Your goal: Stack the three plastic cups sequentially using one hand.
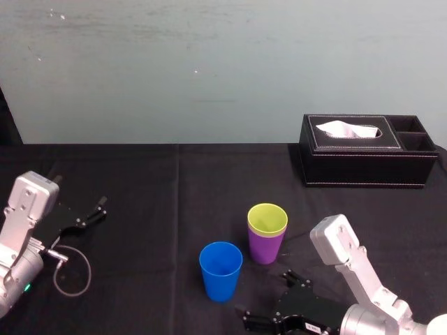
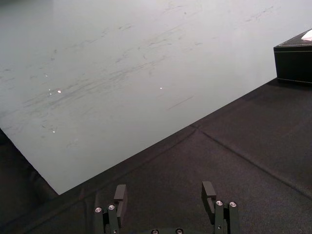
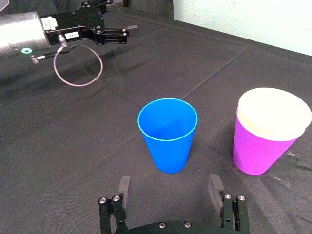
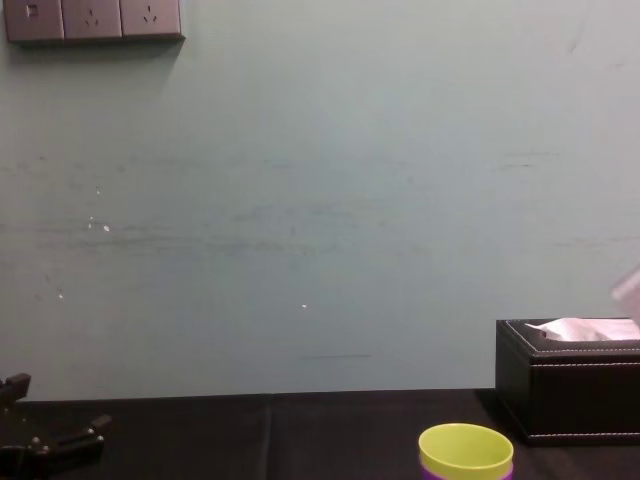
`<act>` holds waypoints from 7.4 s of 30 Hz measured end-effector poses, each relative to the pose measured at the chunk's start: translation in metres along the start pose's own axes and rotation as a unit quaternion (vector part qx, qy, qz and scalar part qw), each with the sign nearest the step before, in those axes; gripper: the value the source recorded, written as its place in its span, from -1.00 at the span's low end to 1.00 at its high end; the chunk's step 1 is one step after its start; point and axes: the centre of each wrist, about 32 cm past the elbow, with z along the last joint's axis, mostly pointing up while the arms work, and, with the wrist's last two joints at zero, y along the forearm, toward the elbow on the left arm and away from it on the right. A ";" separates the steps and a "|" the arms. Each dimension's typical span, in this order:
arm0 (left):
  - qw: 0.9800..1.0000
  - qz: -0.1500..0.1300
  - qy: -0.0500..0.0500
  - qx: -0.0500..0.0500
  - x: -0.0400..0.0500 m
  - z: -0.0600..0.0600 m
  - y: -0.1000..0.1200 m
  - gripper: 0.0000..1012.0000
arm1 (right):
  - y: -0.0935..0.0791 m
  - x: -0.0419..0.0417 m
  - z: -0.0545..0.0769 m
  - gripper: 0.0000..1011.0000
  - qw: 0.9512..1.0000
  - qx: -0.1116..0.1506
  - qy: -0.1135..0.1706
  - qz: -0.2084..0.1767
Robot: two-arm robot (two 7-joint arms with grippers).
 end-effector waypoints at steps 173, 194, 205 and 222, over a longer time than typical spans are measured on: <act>1.000 0.000 0.000 0.000 0.0000 0.000 0.000 0.98 | 0.074 0.0005 0.006 0.38 1.000 -0.002 0.003 -0.007; 1.000 0.000 0.000 0.000 0.0000 0.000 0.000 0.98 | 0.030 0.0062 0.072 0.38 0.999 0.030 -0.037 -0.018; 1.000 0.000 0.000 0.000 0.0000 0.000 0.000 0.98 | 0.018 0.0210 0.093 0.38 0.998 0.044 -0.032 -0.039; 1.000 0.000 0.000 0.000 0.0000 0.000 0.000 0.98 | 0.012 0.0454 0.084 0.38 0.996 0.023 -0.018 -0.080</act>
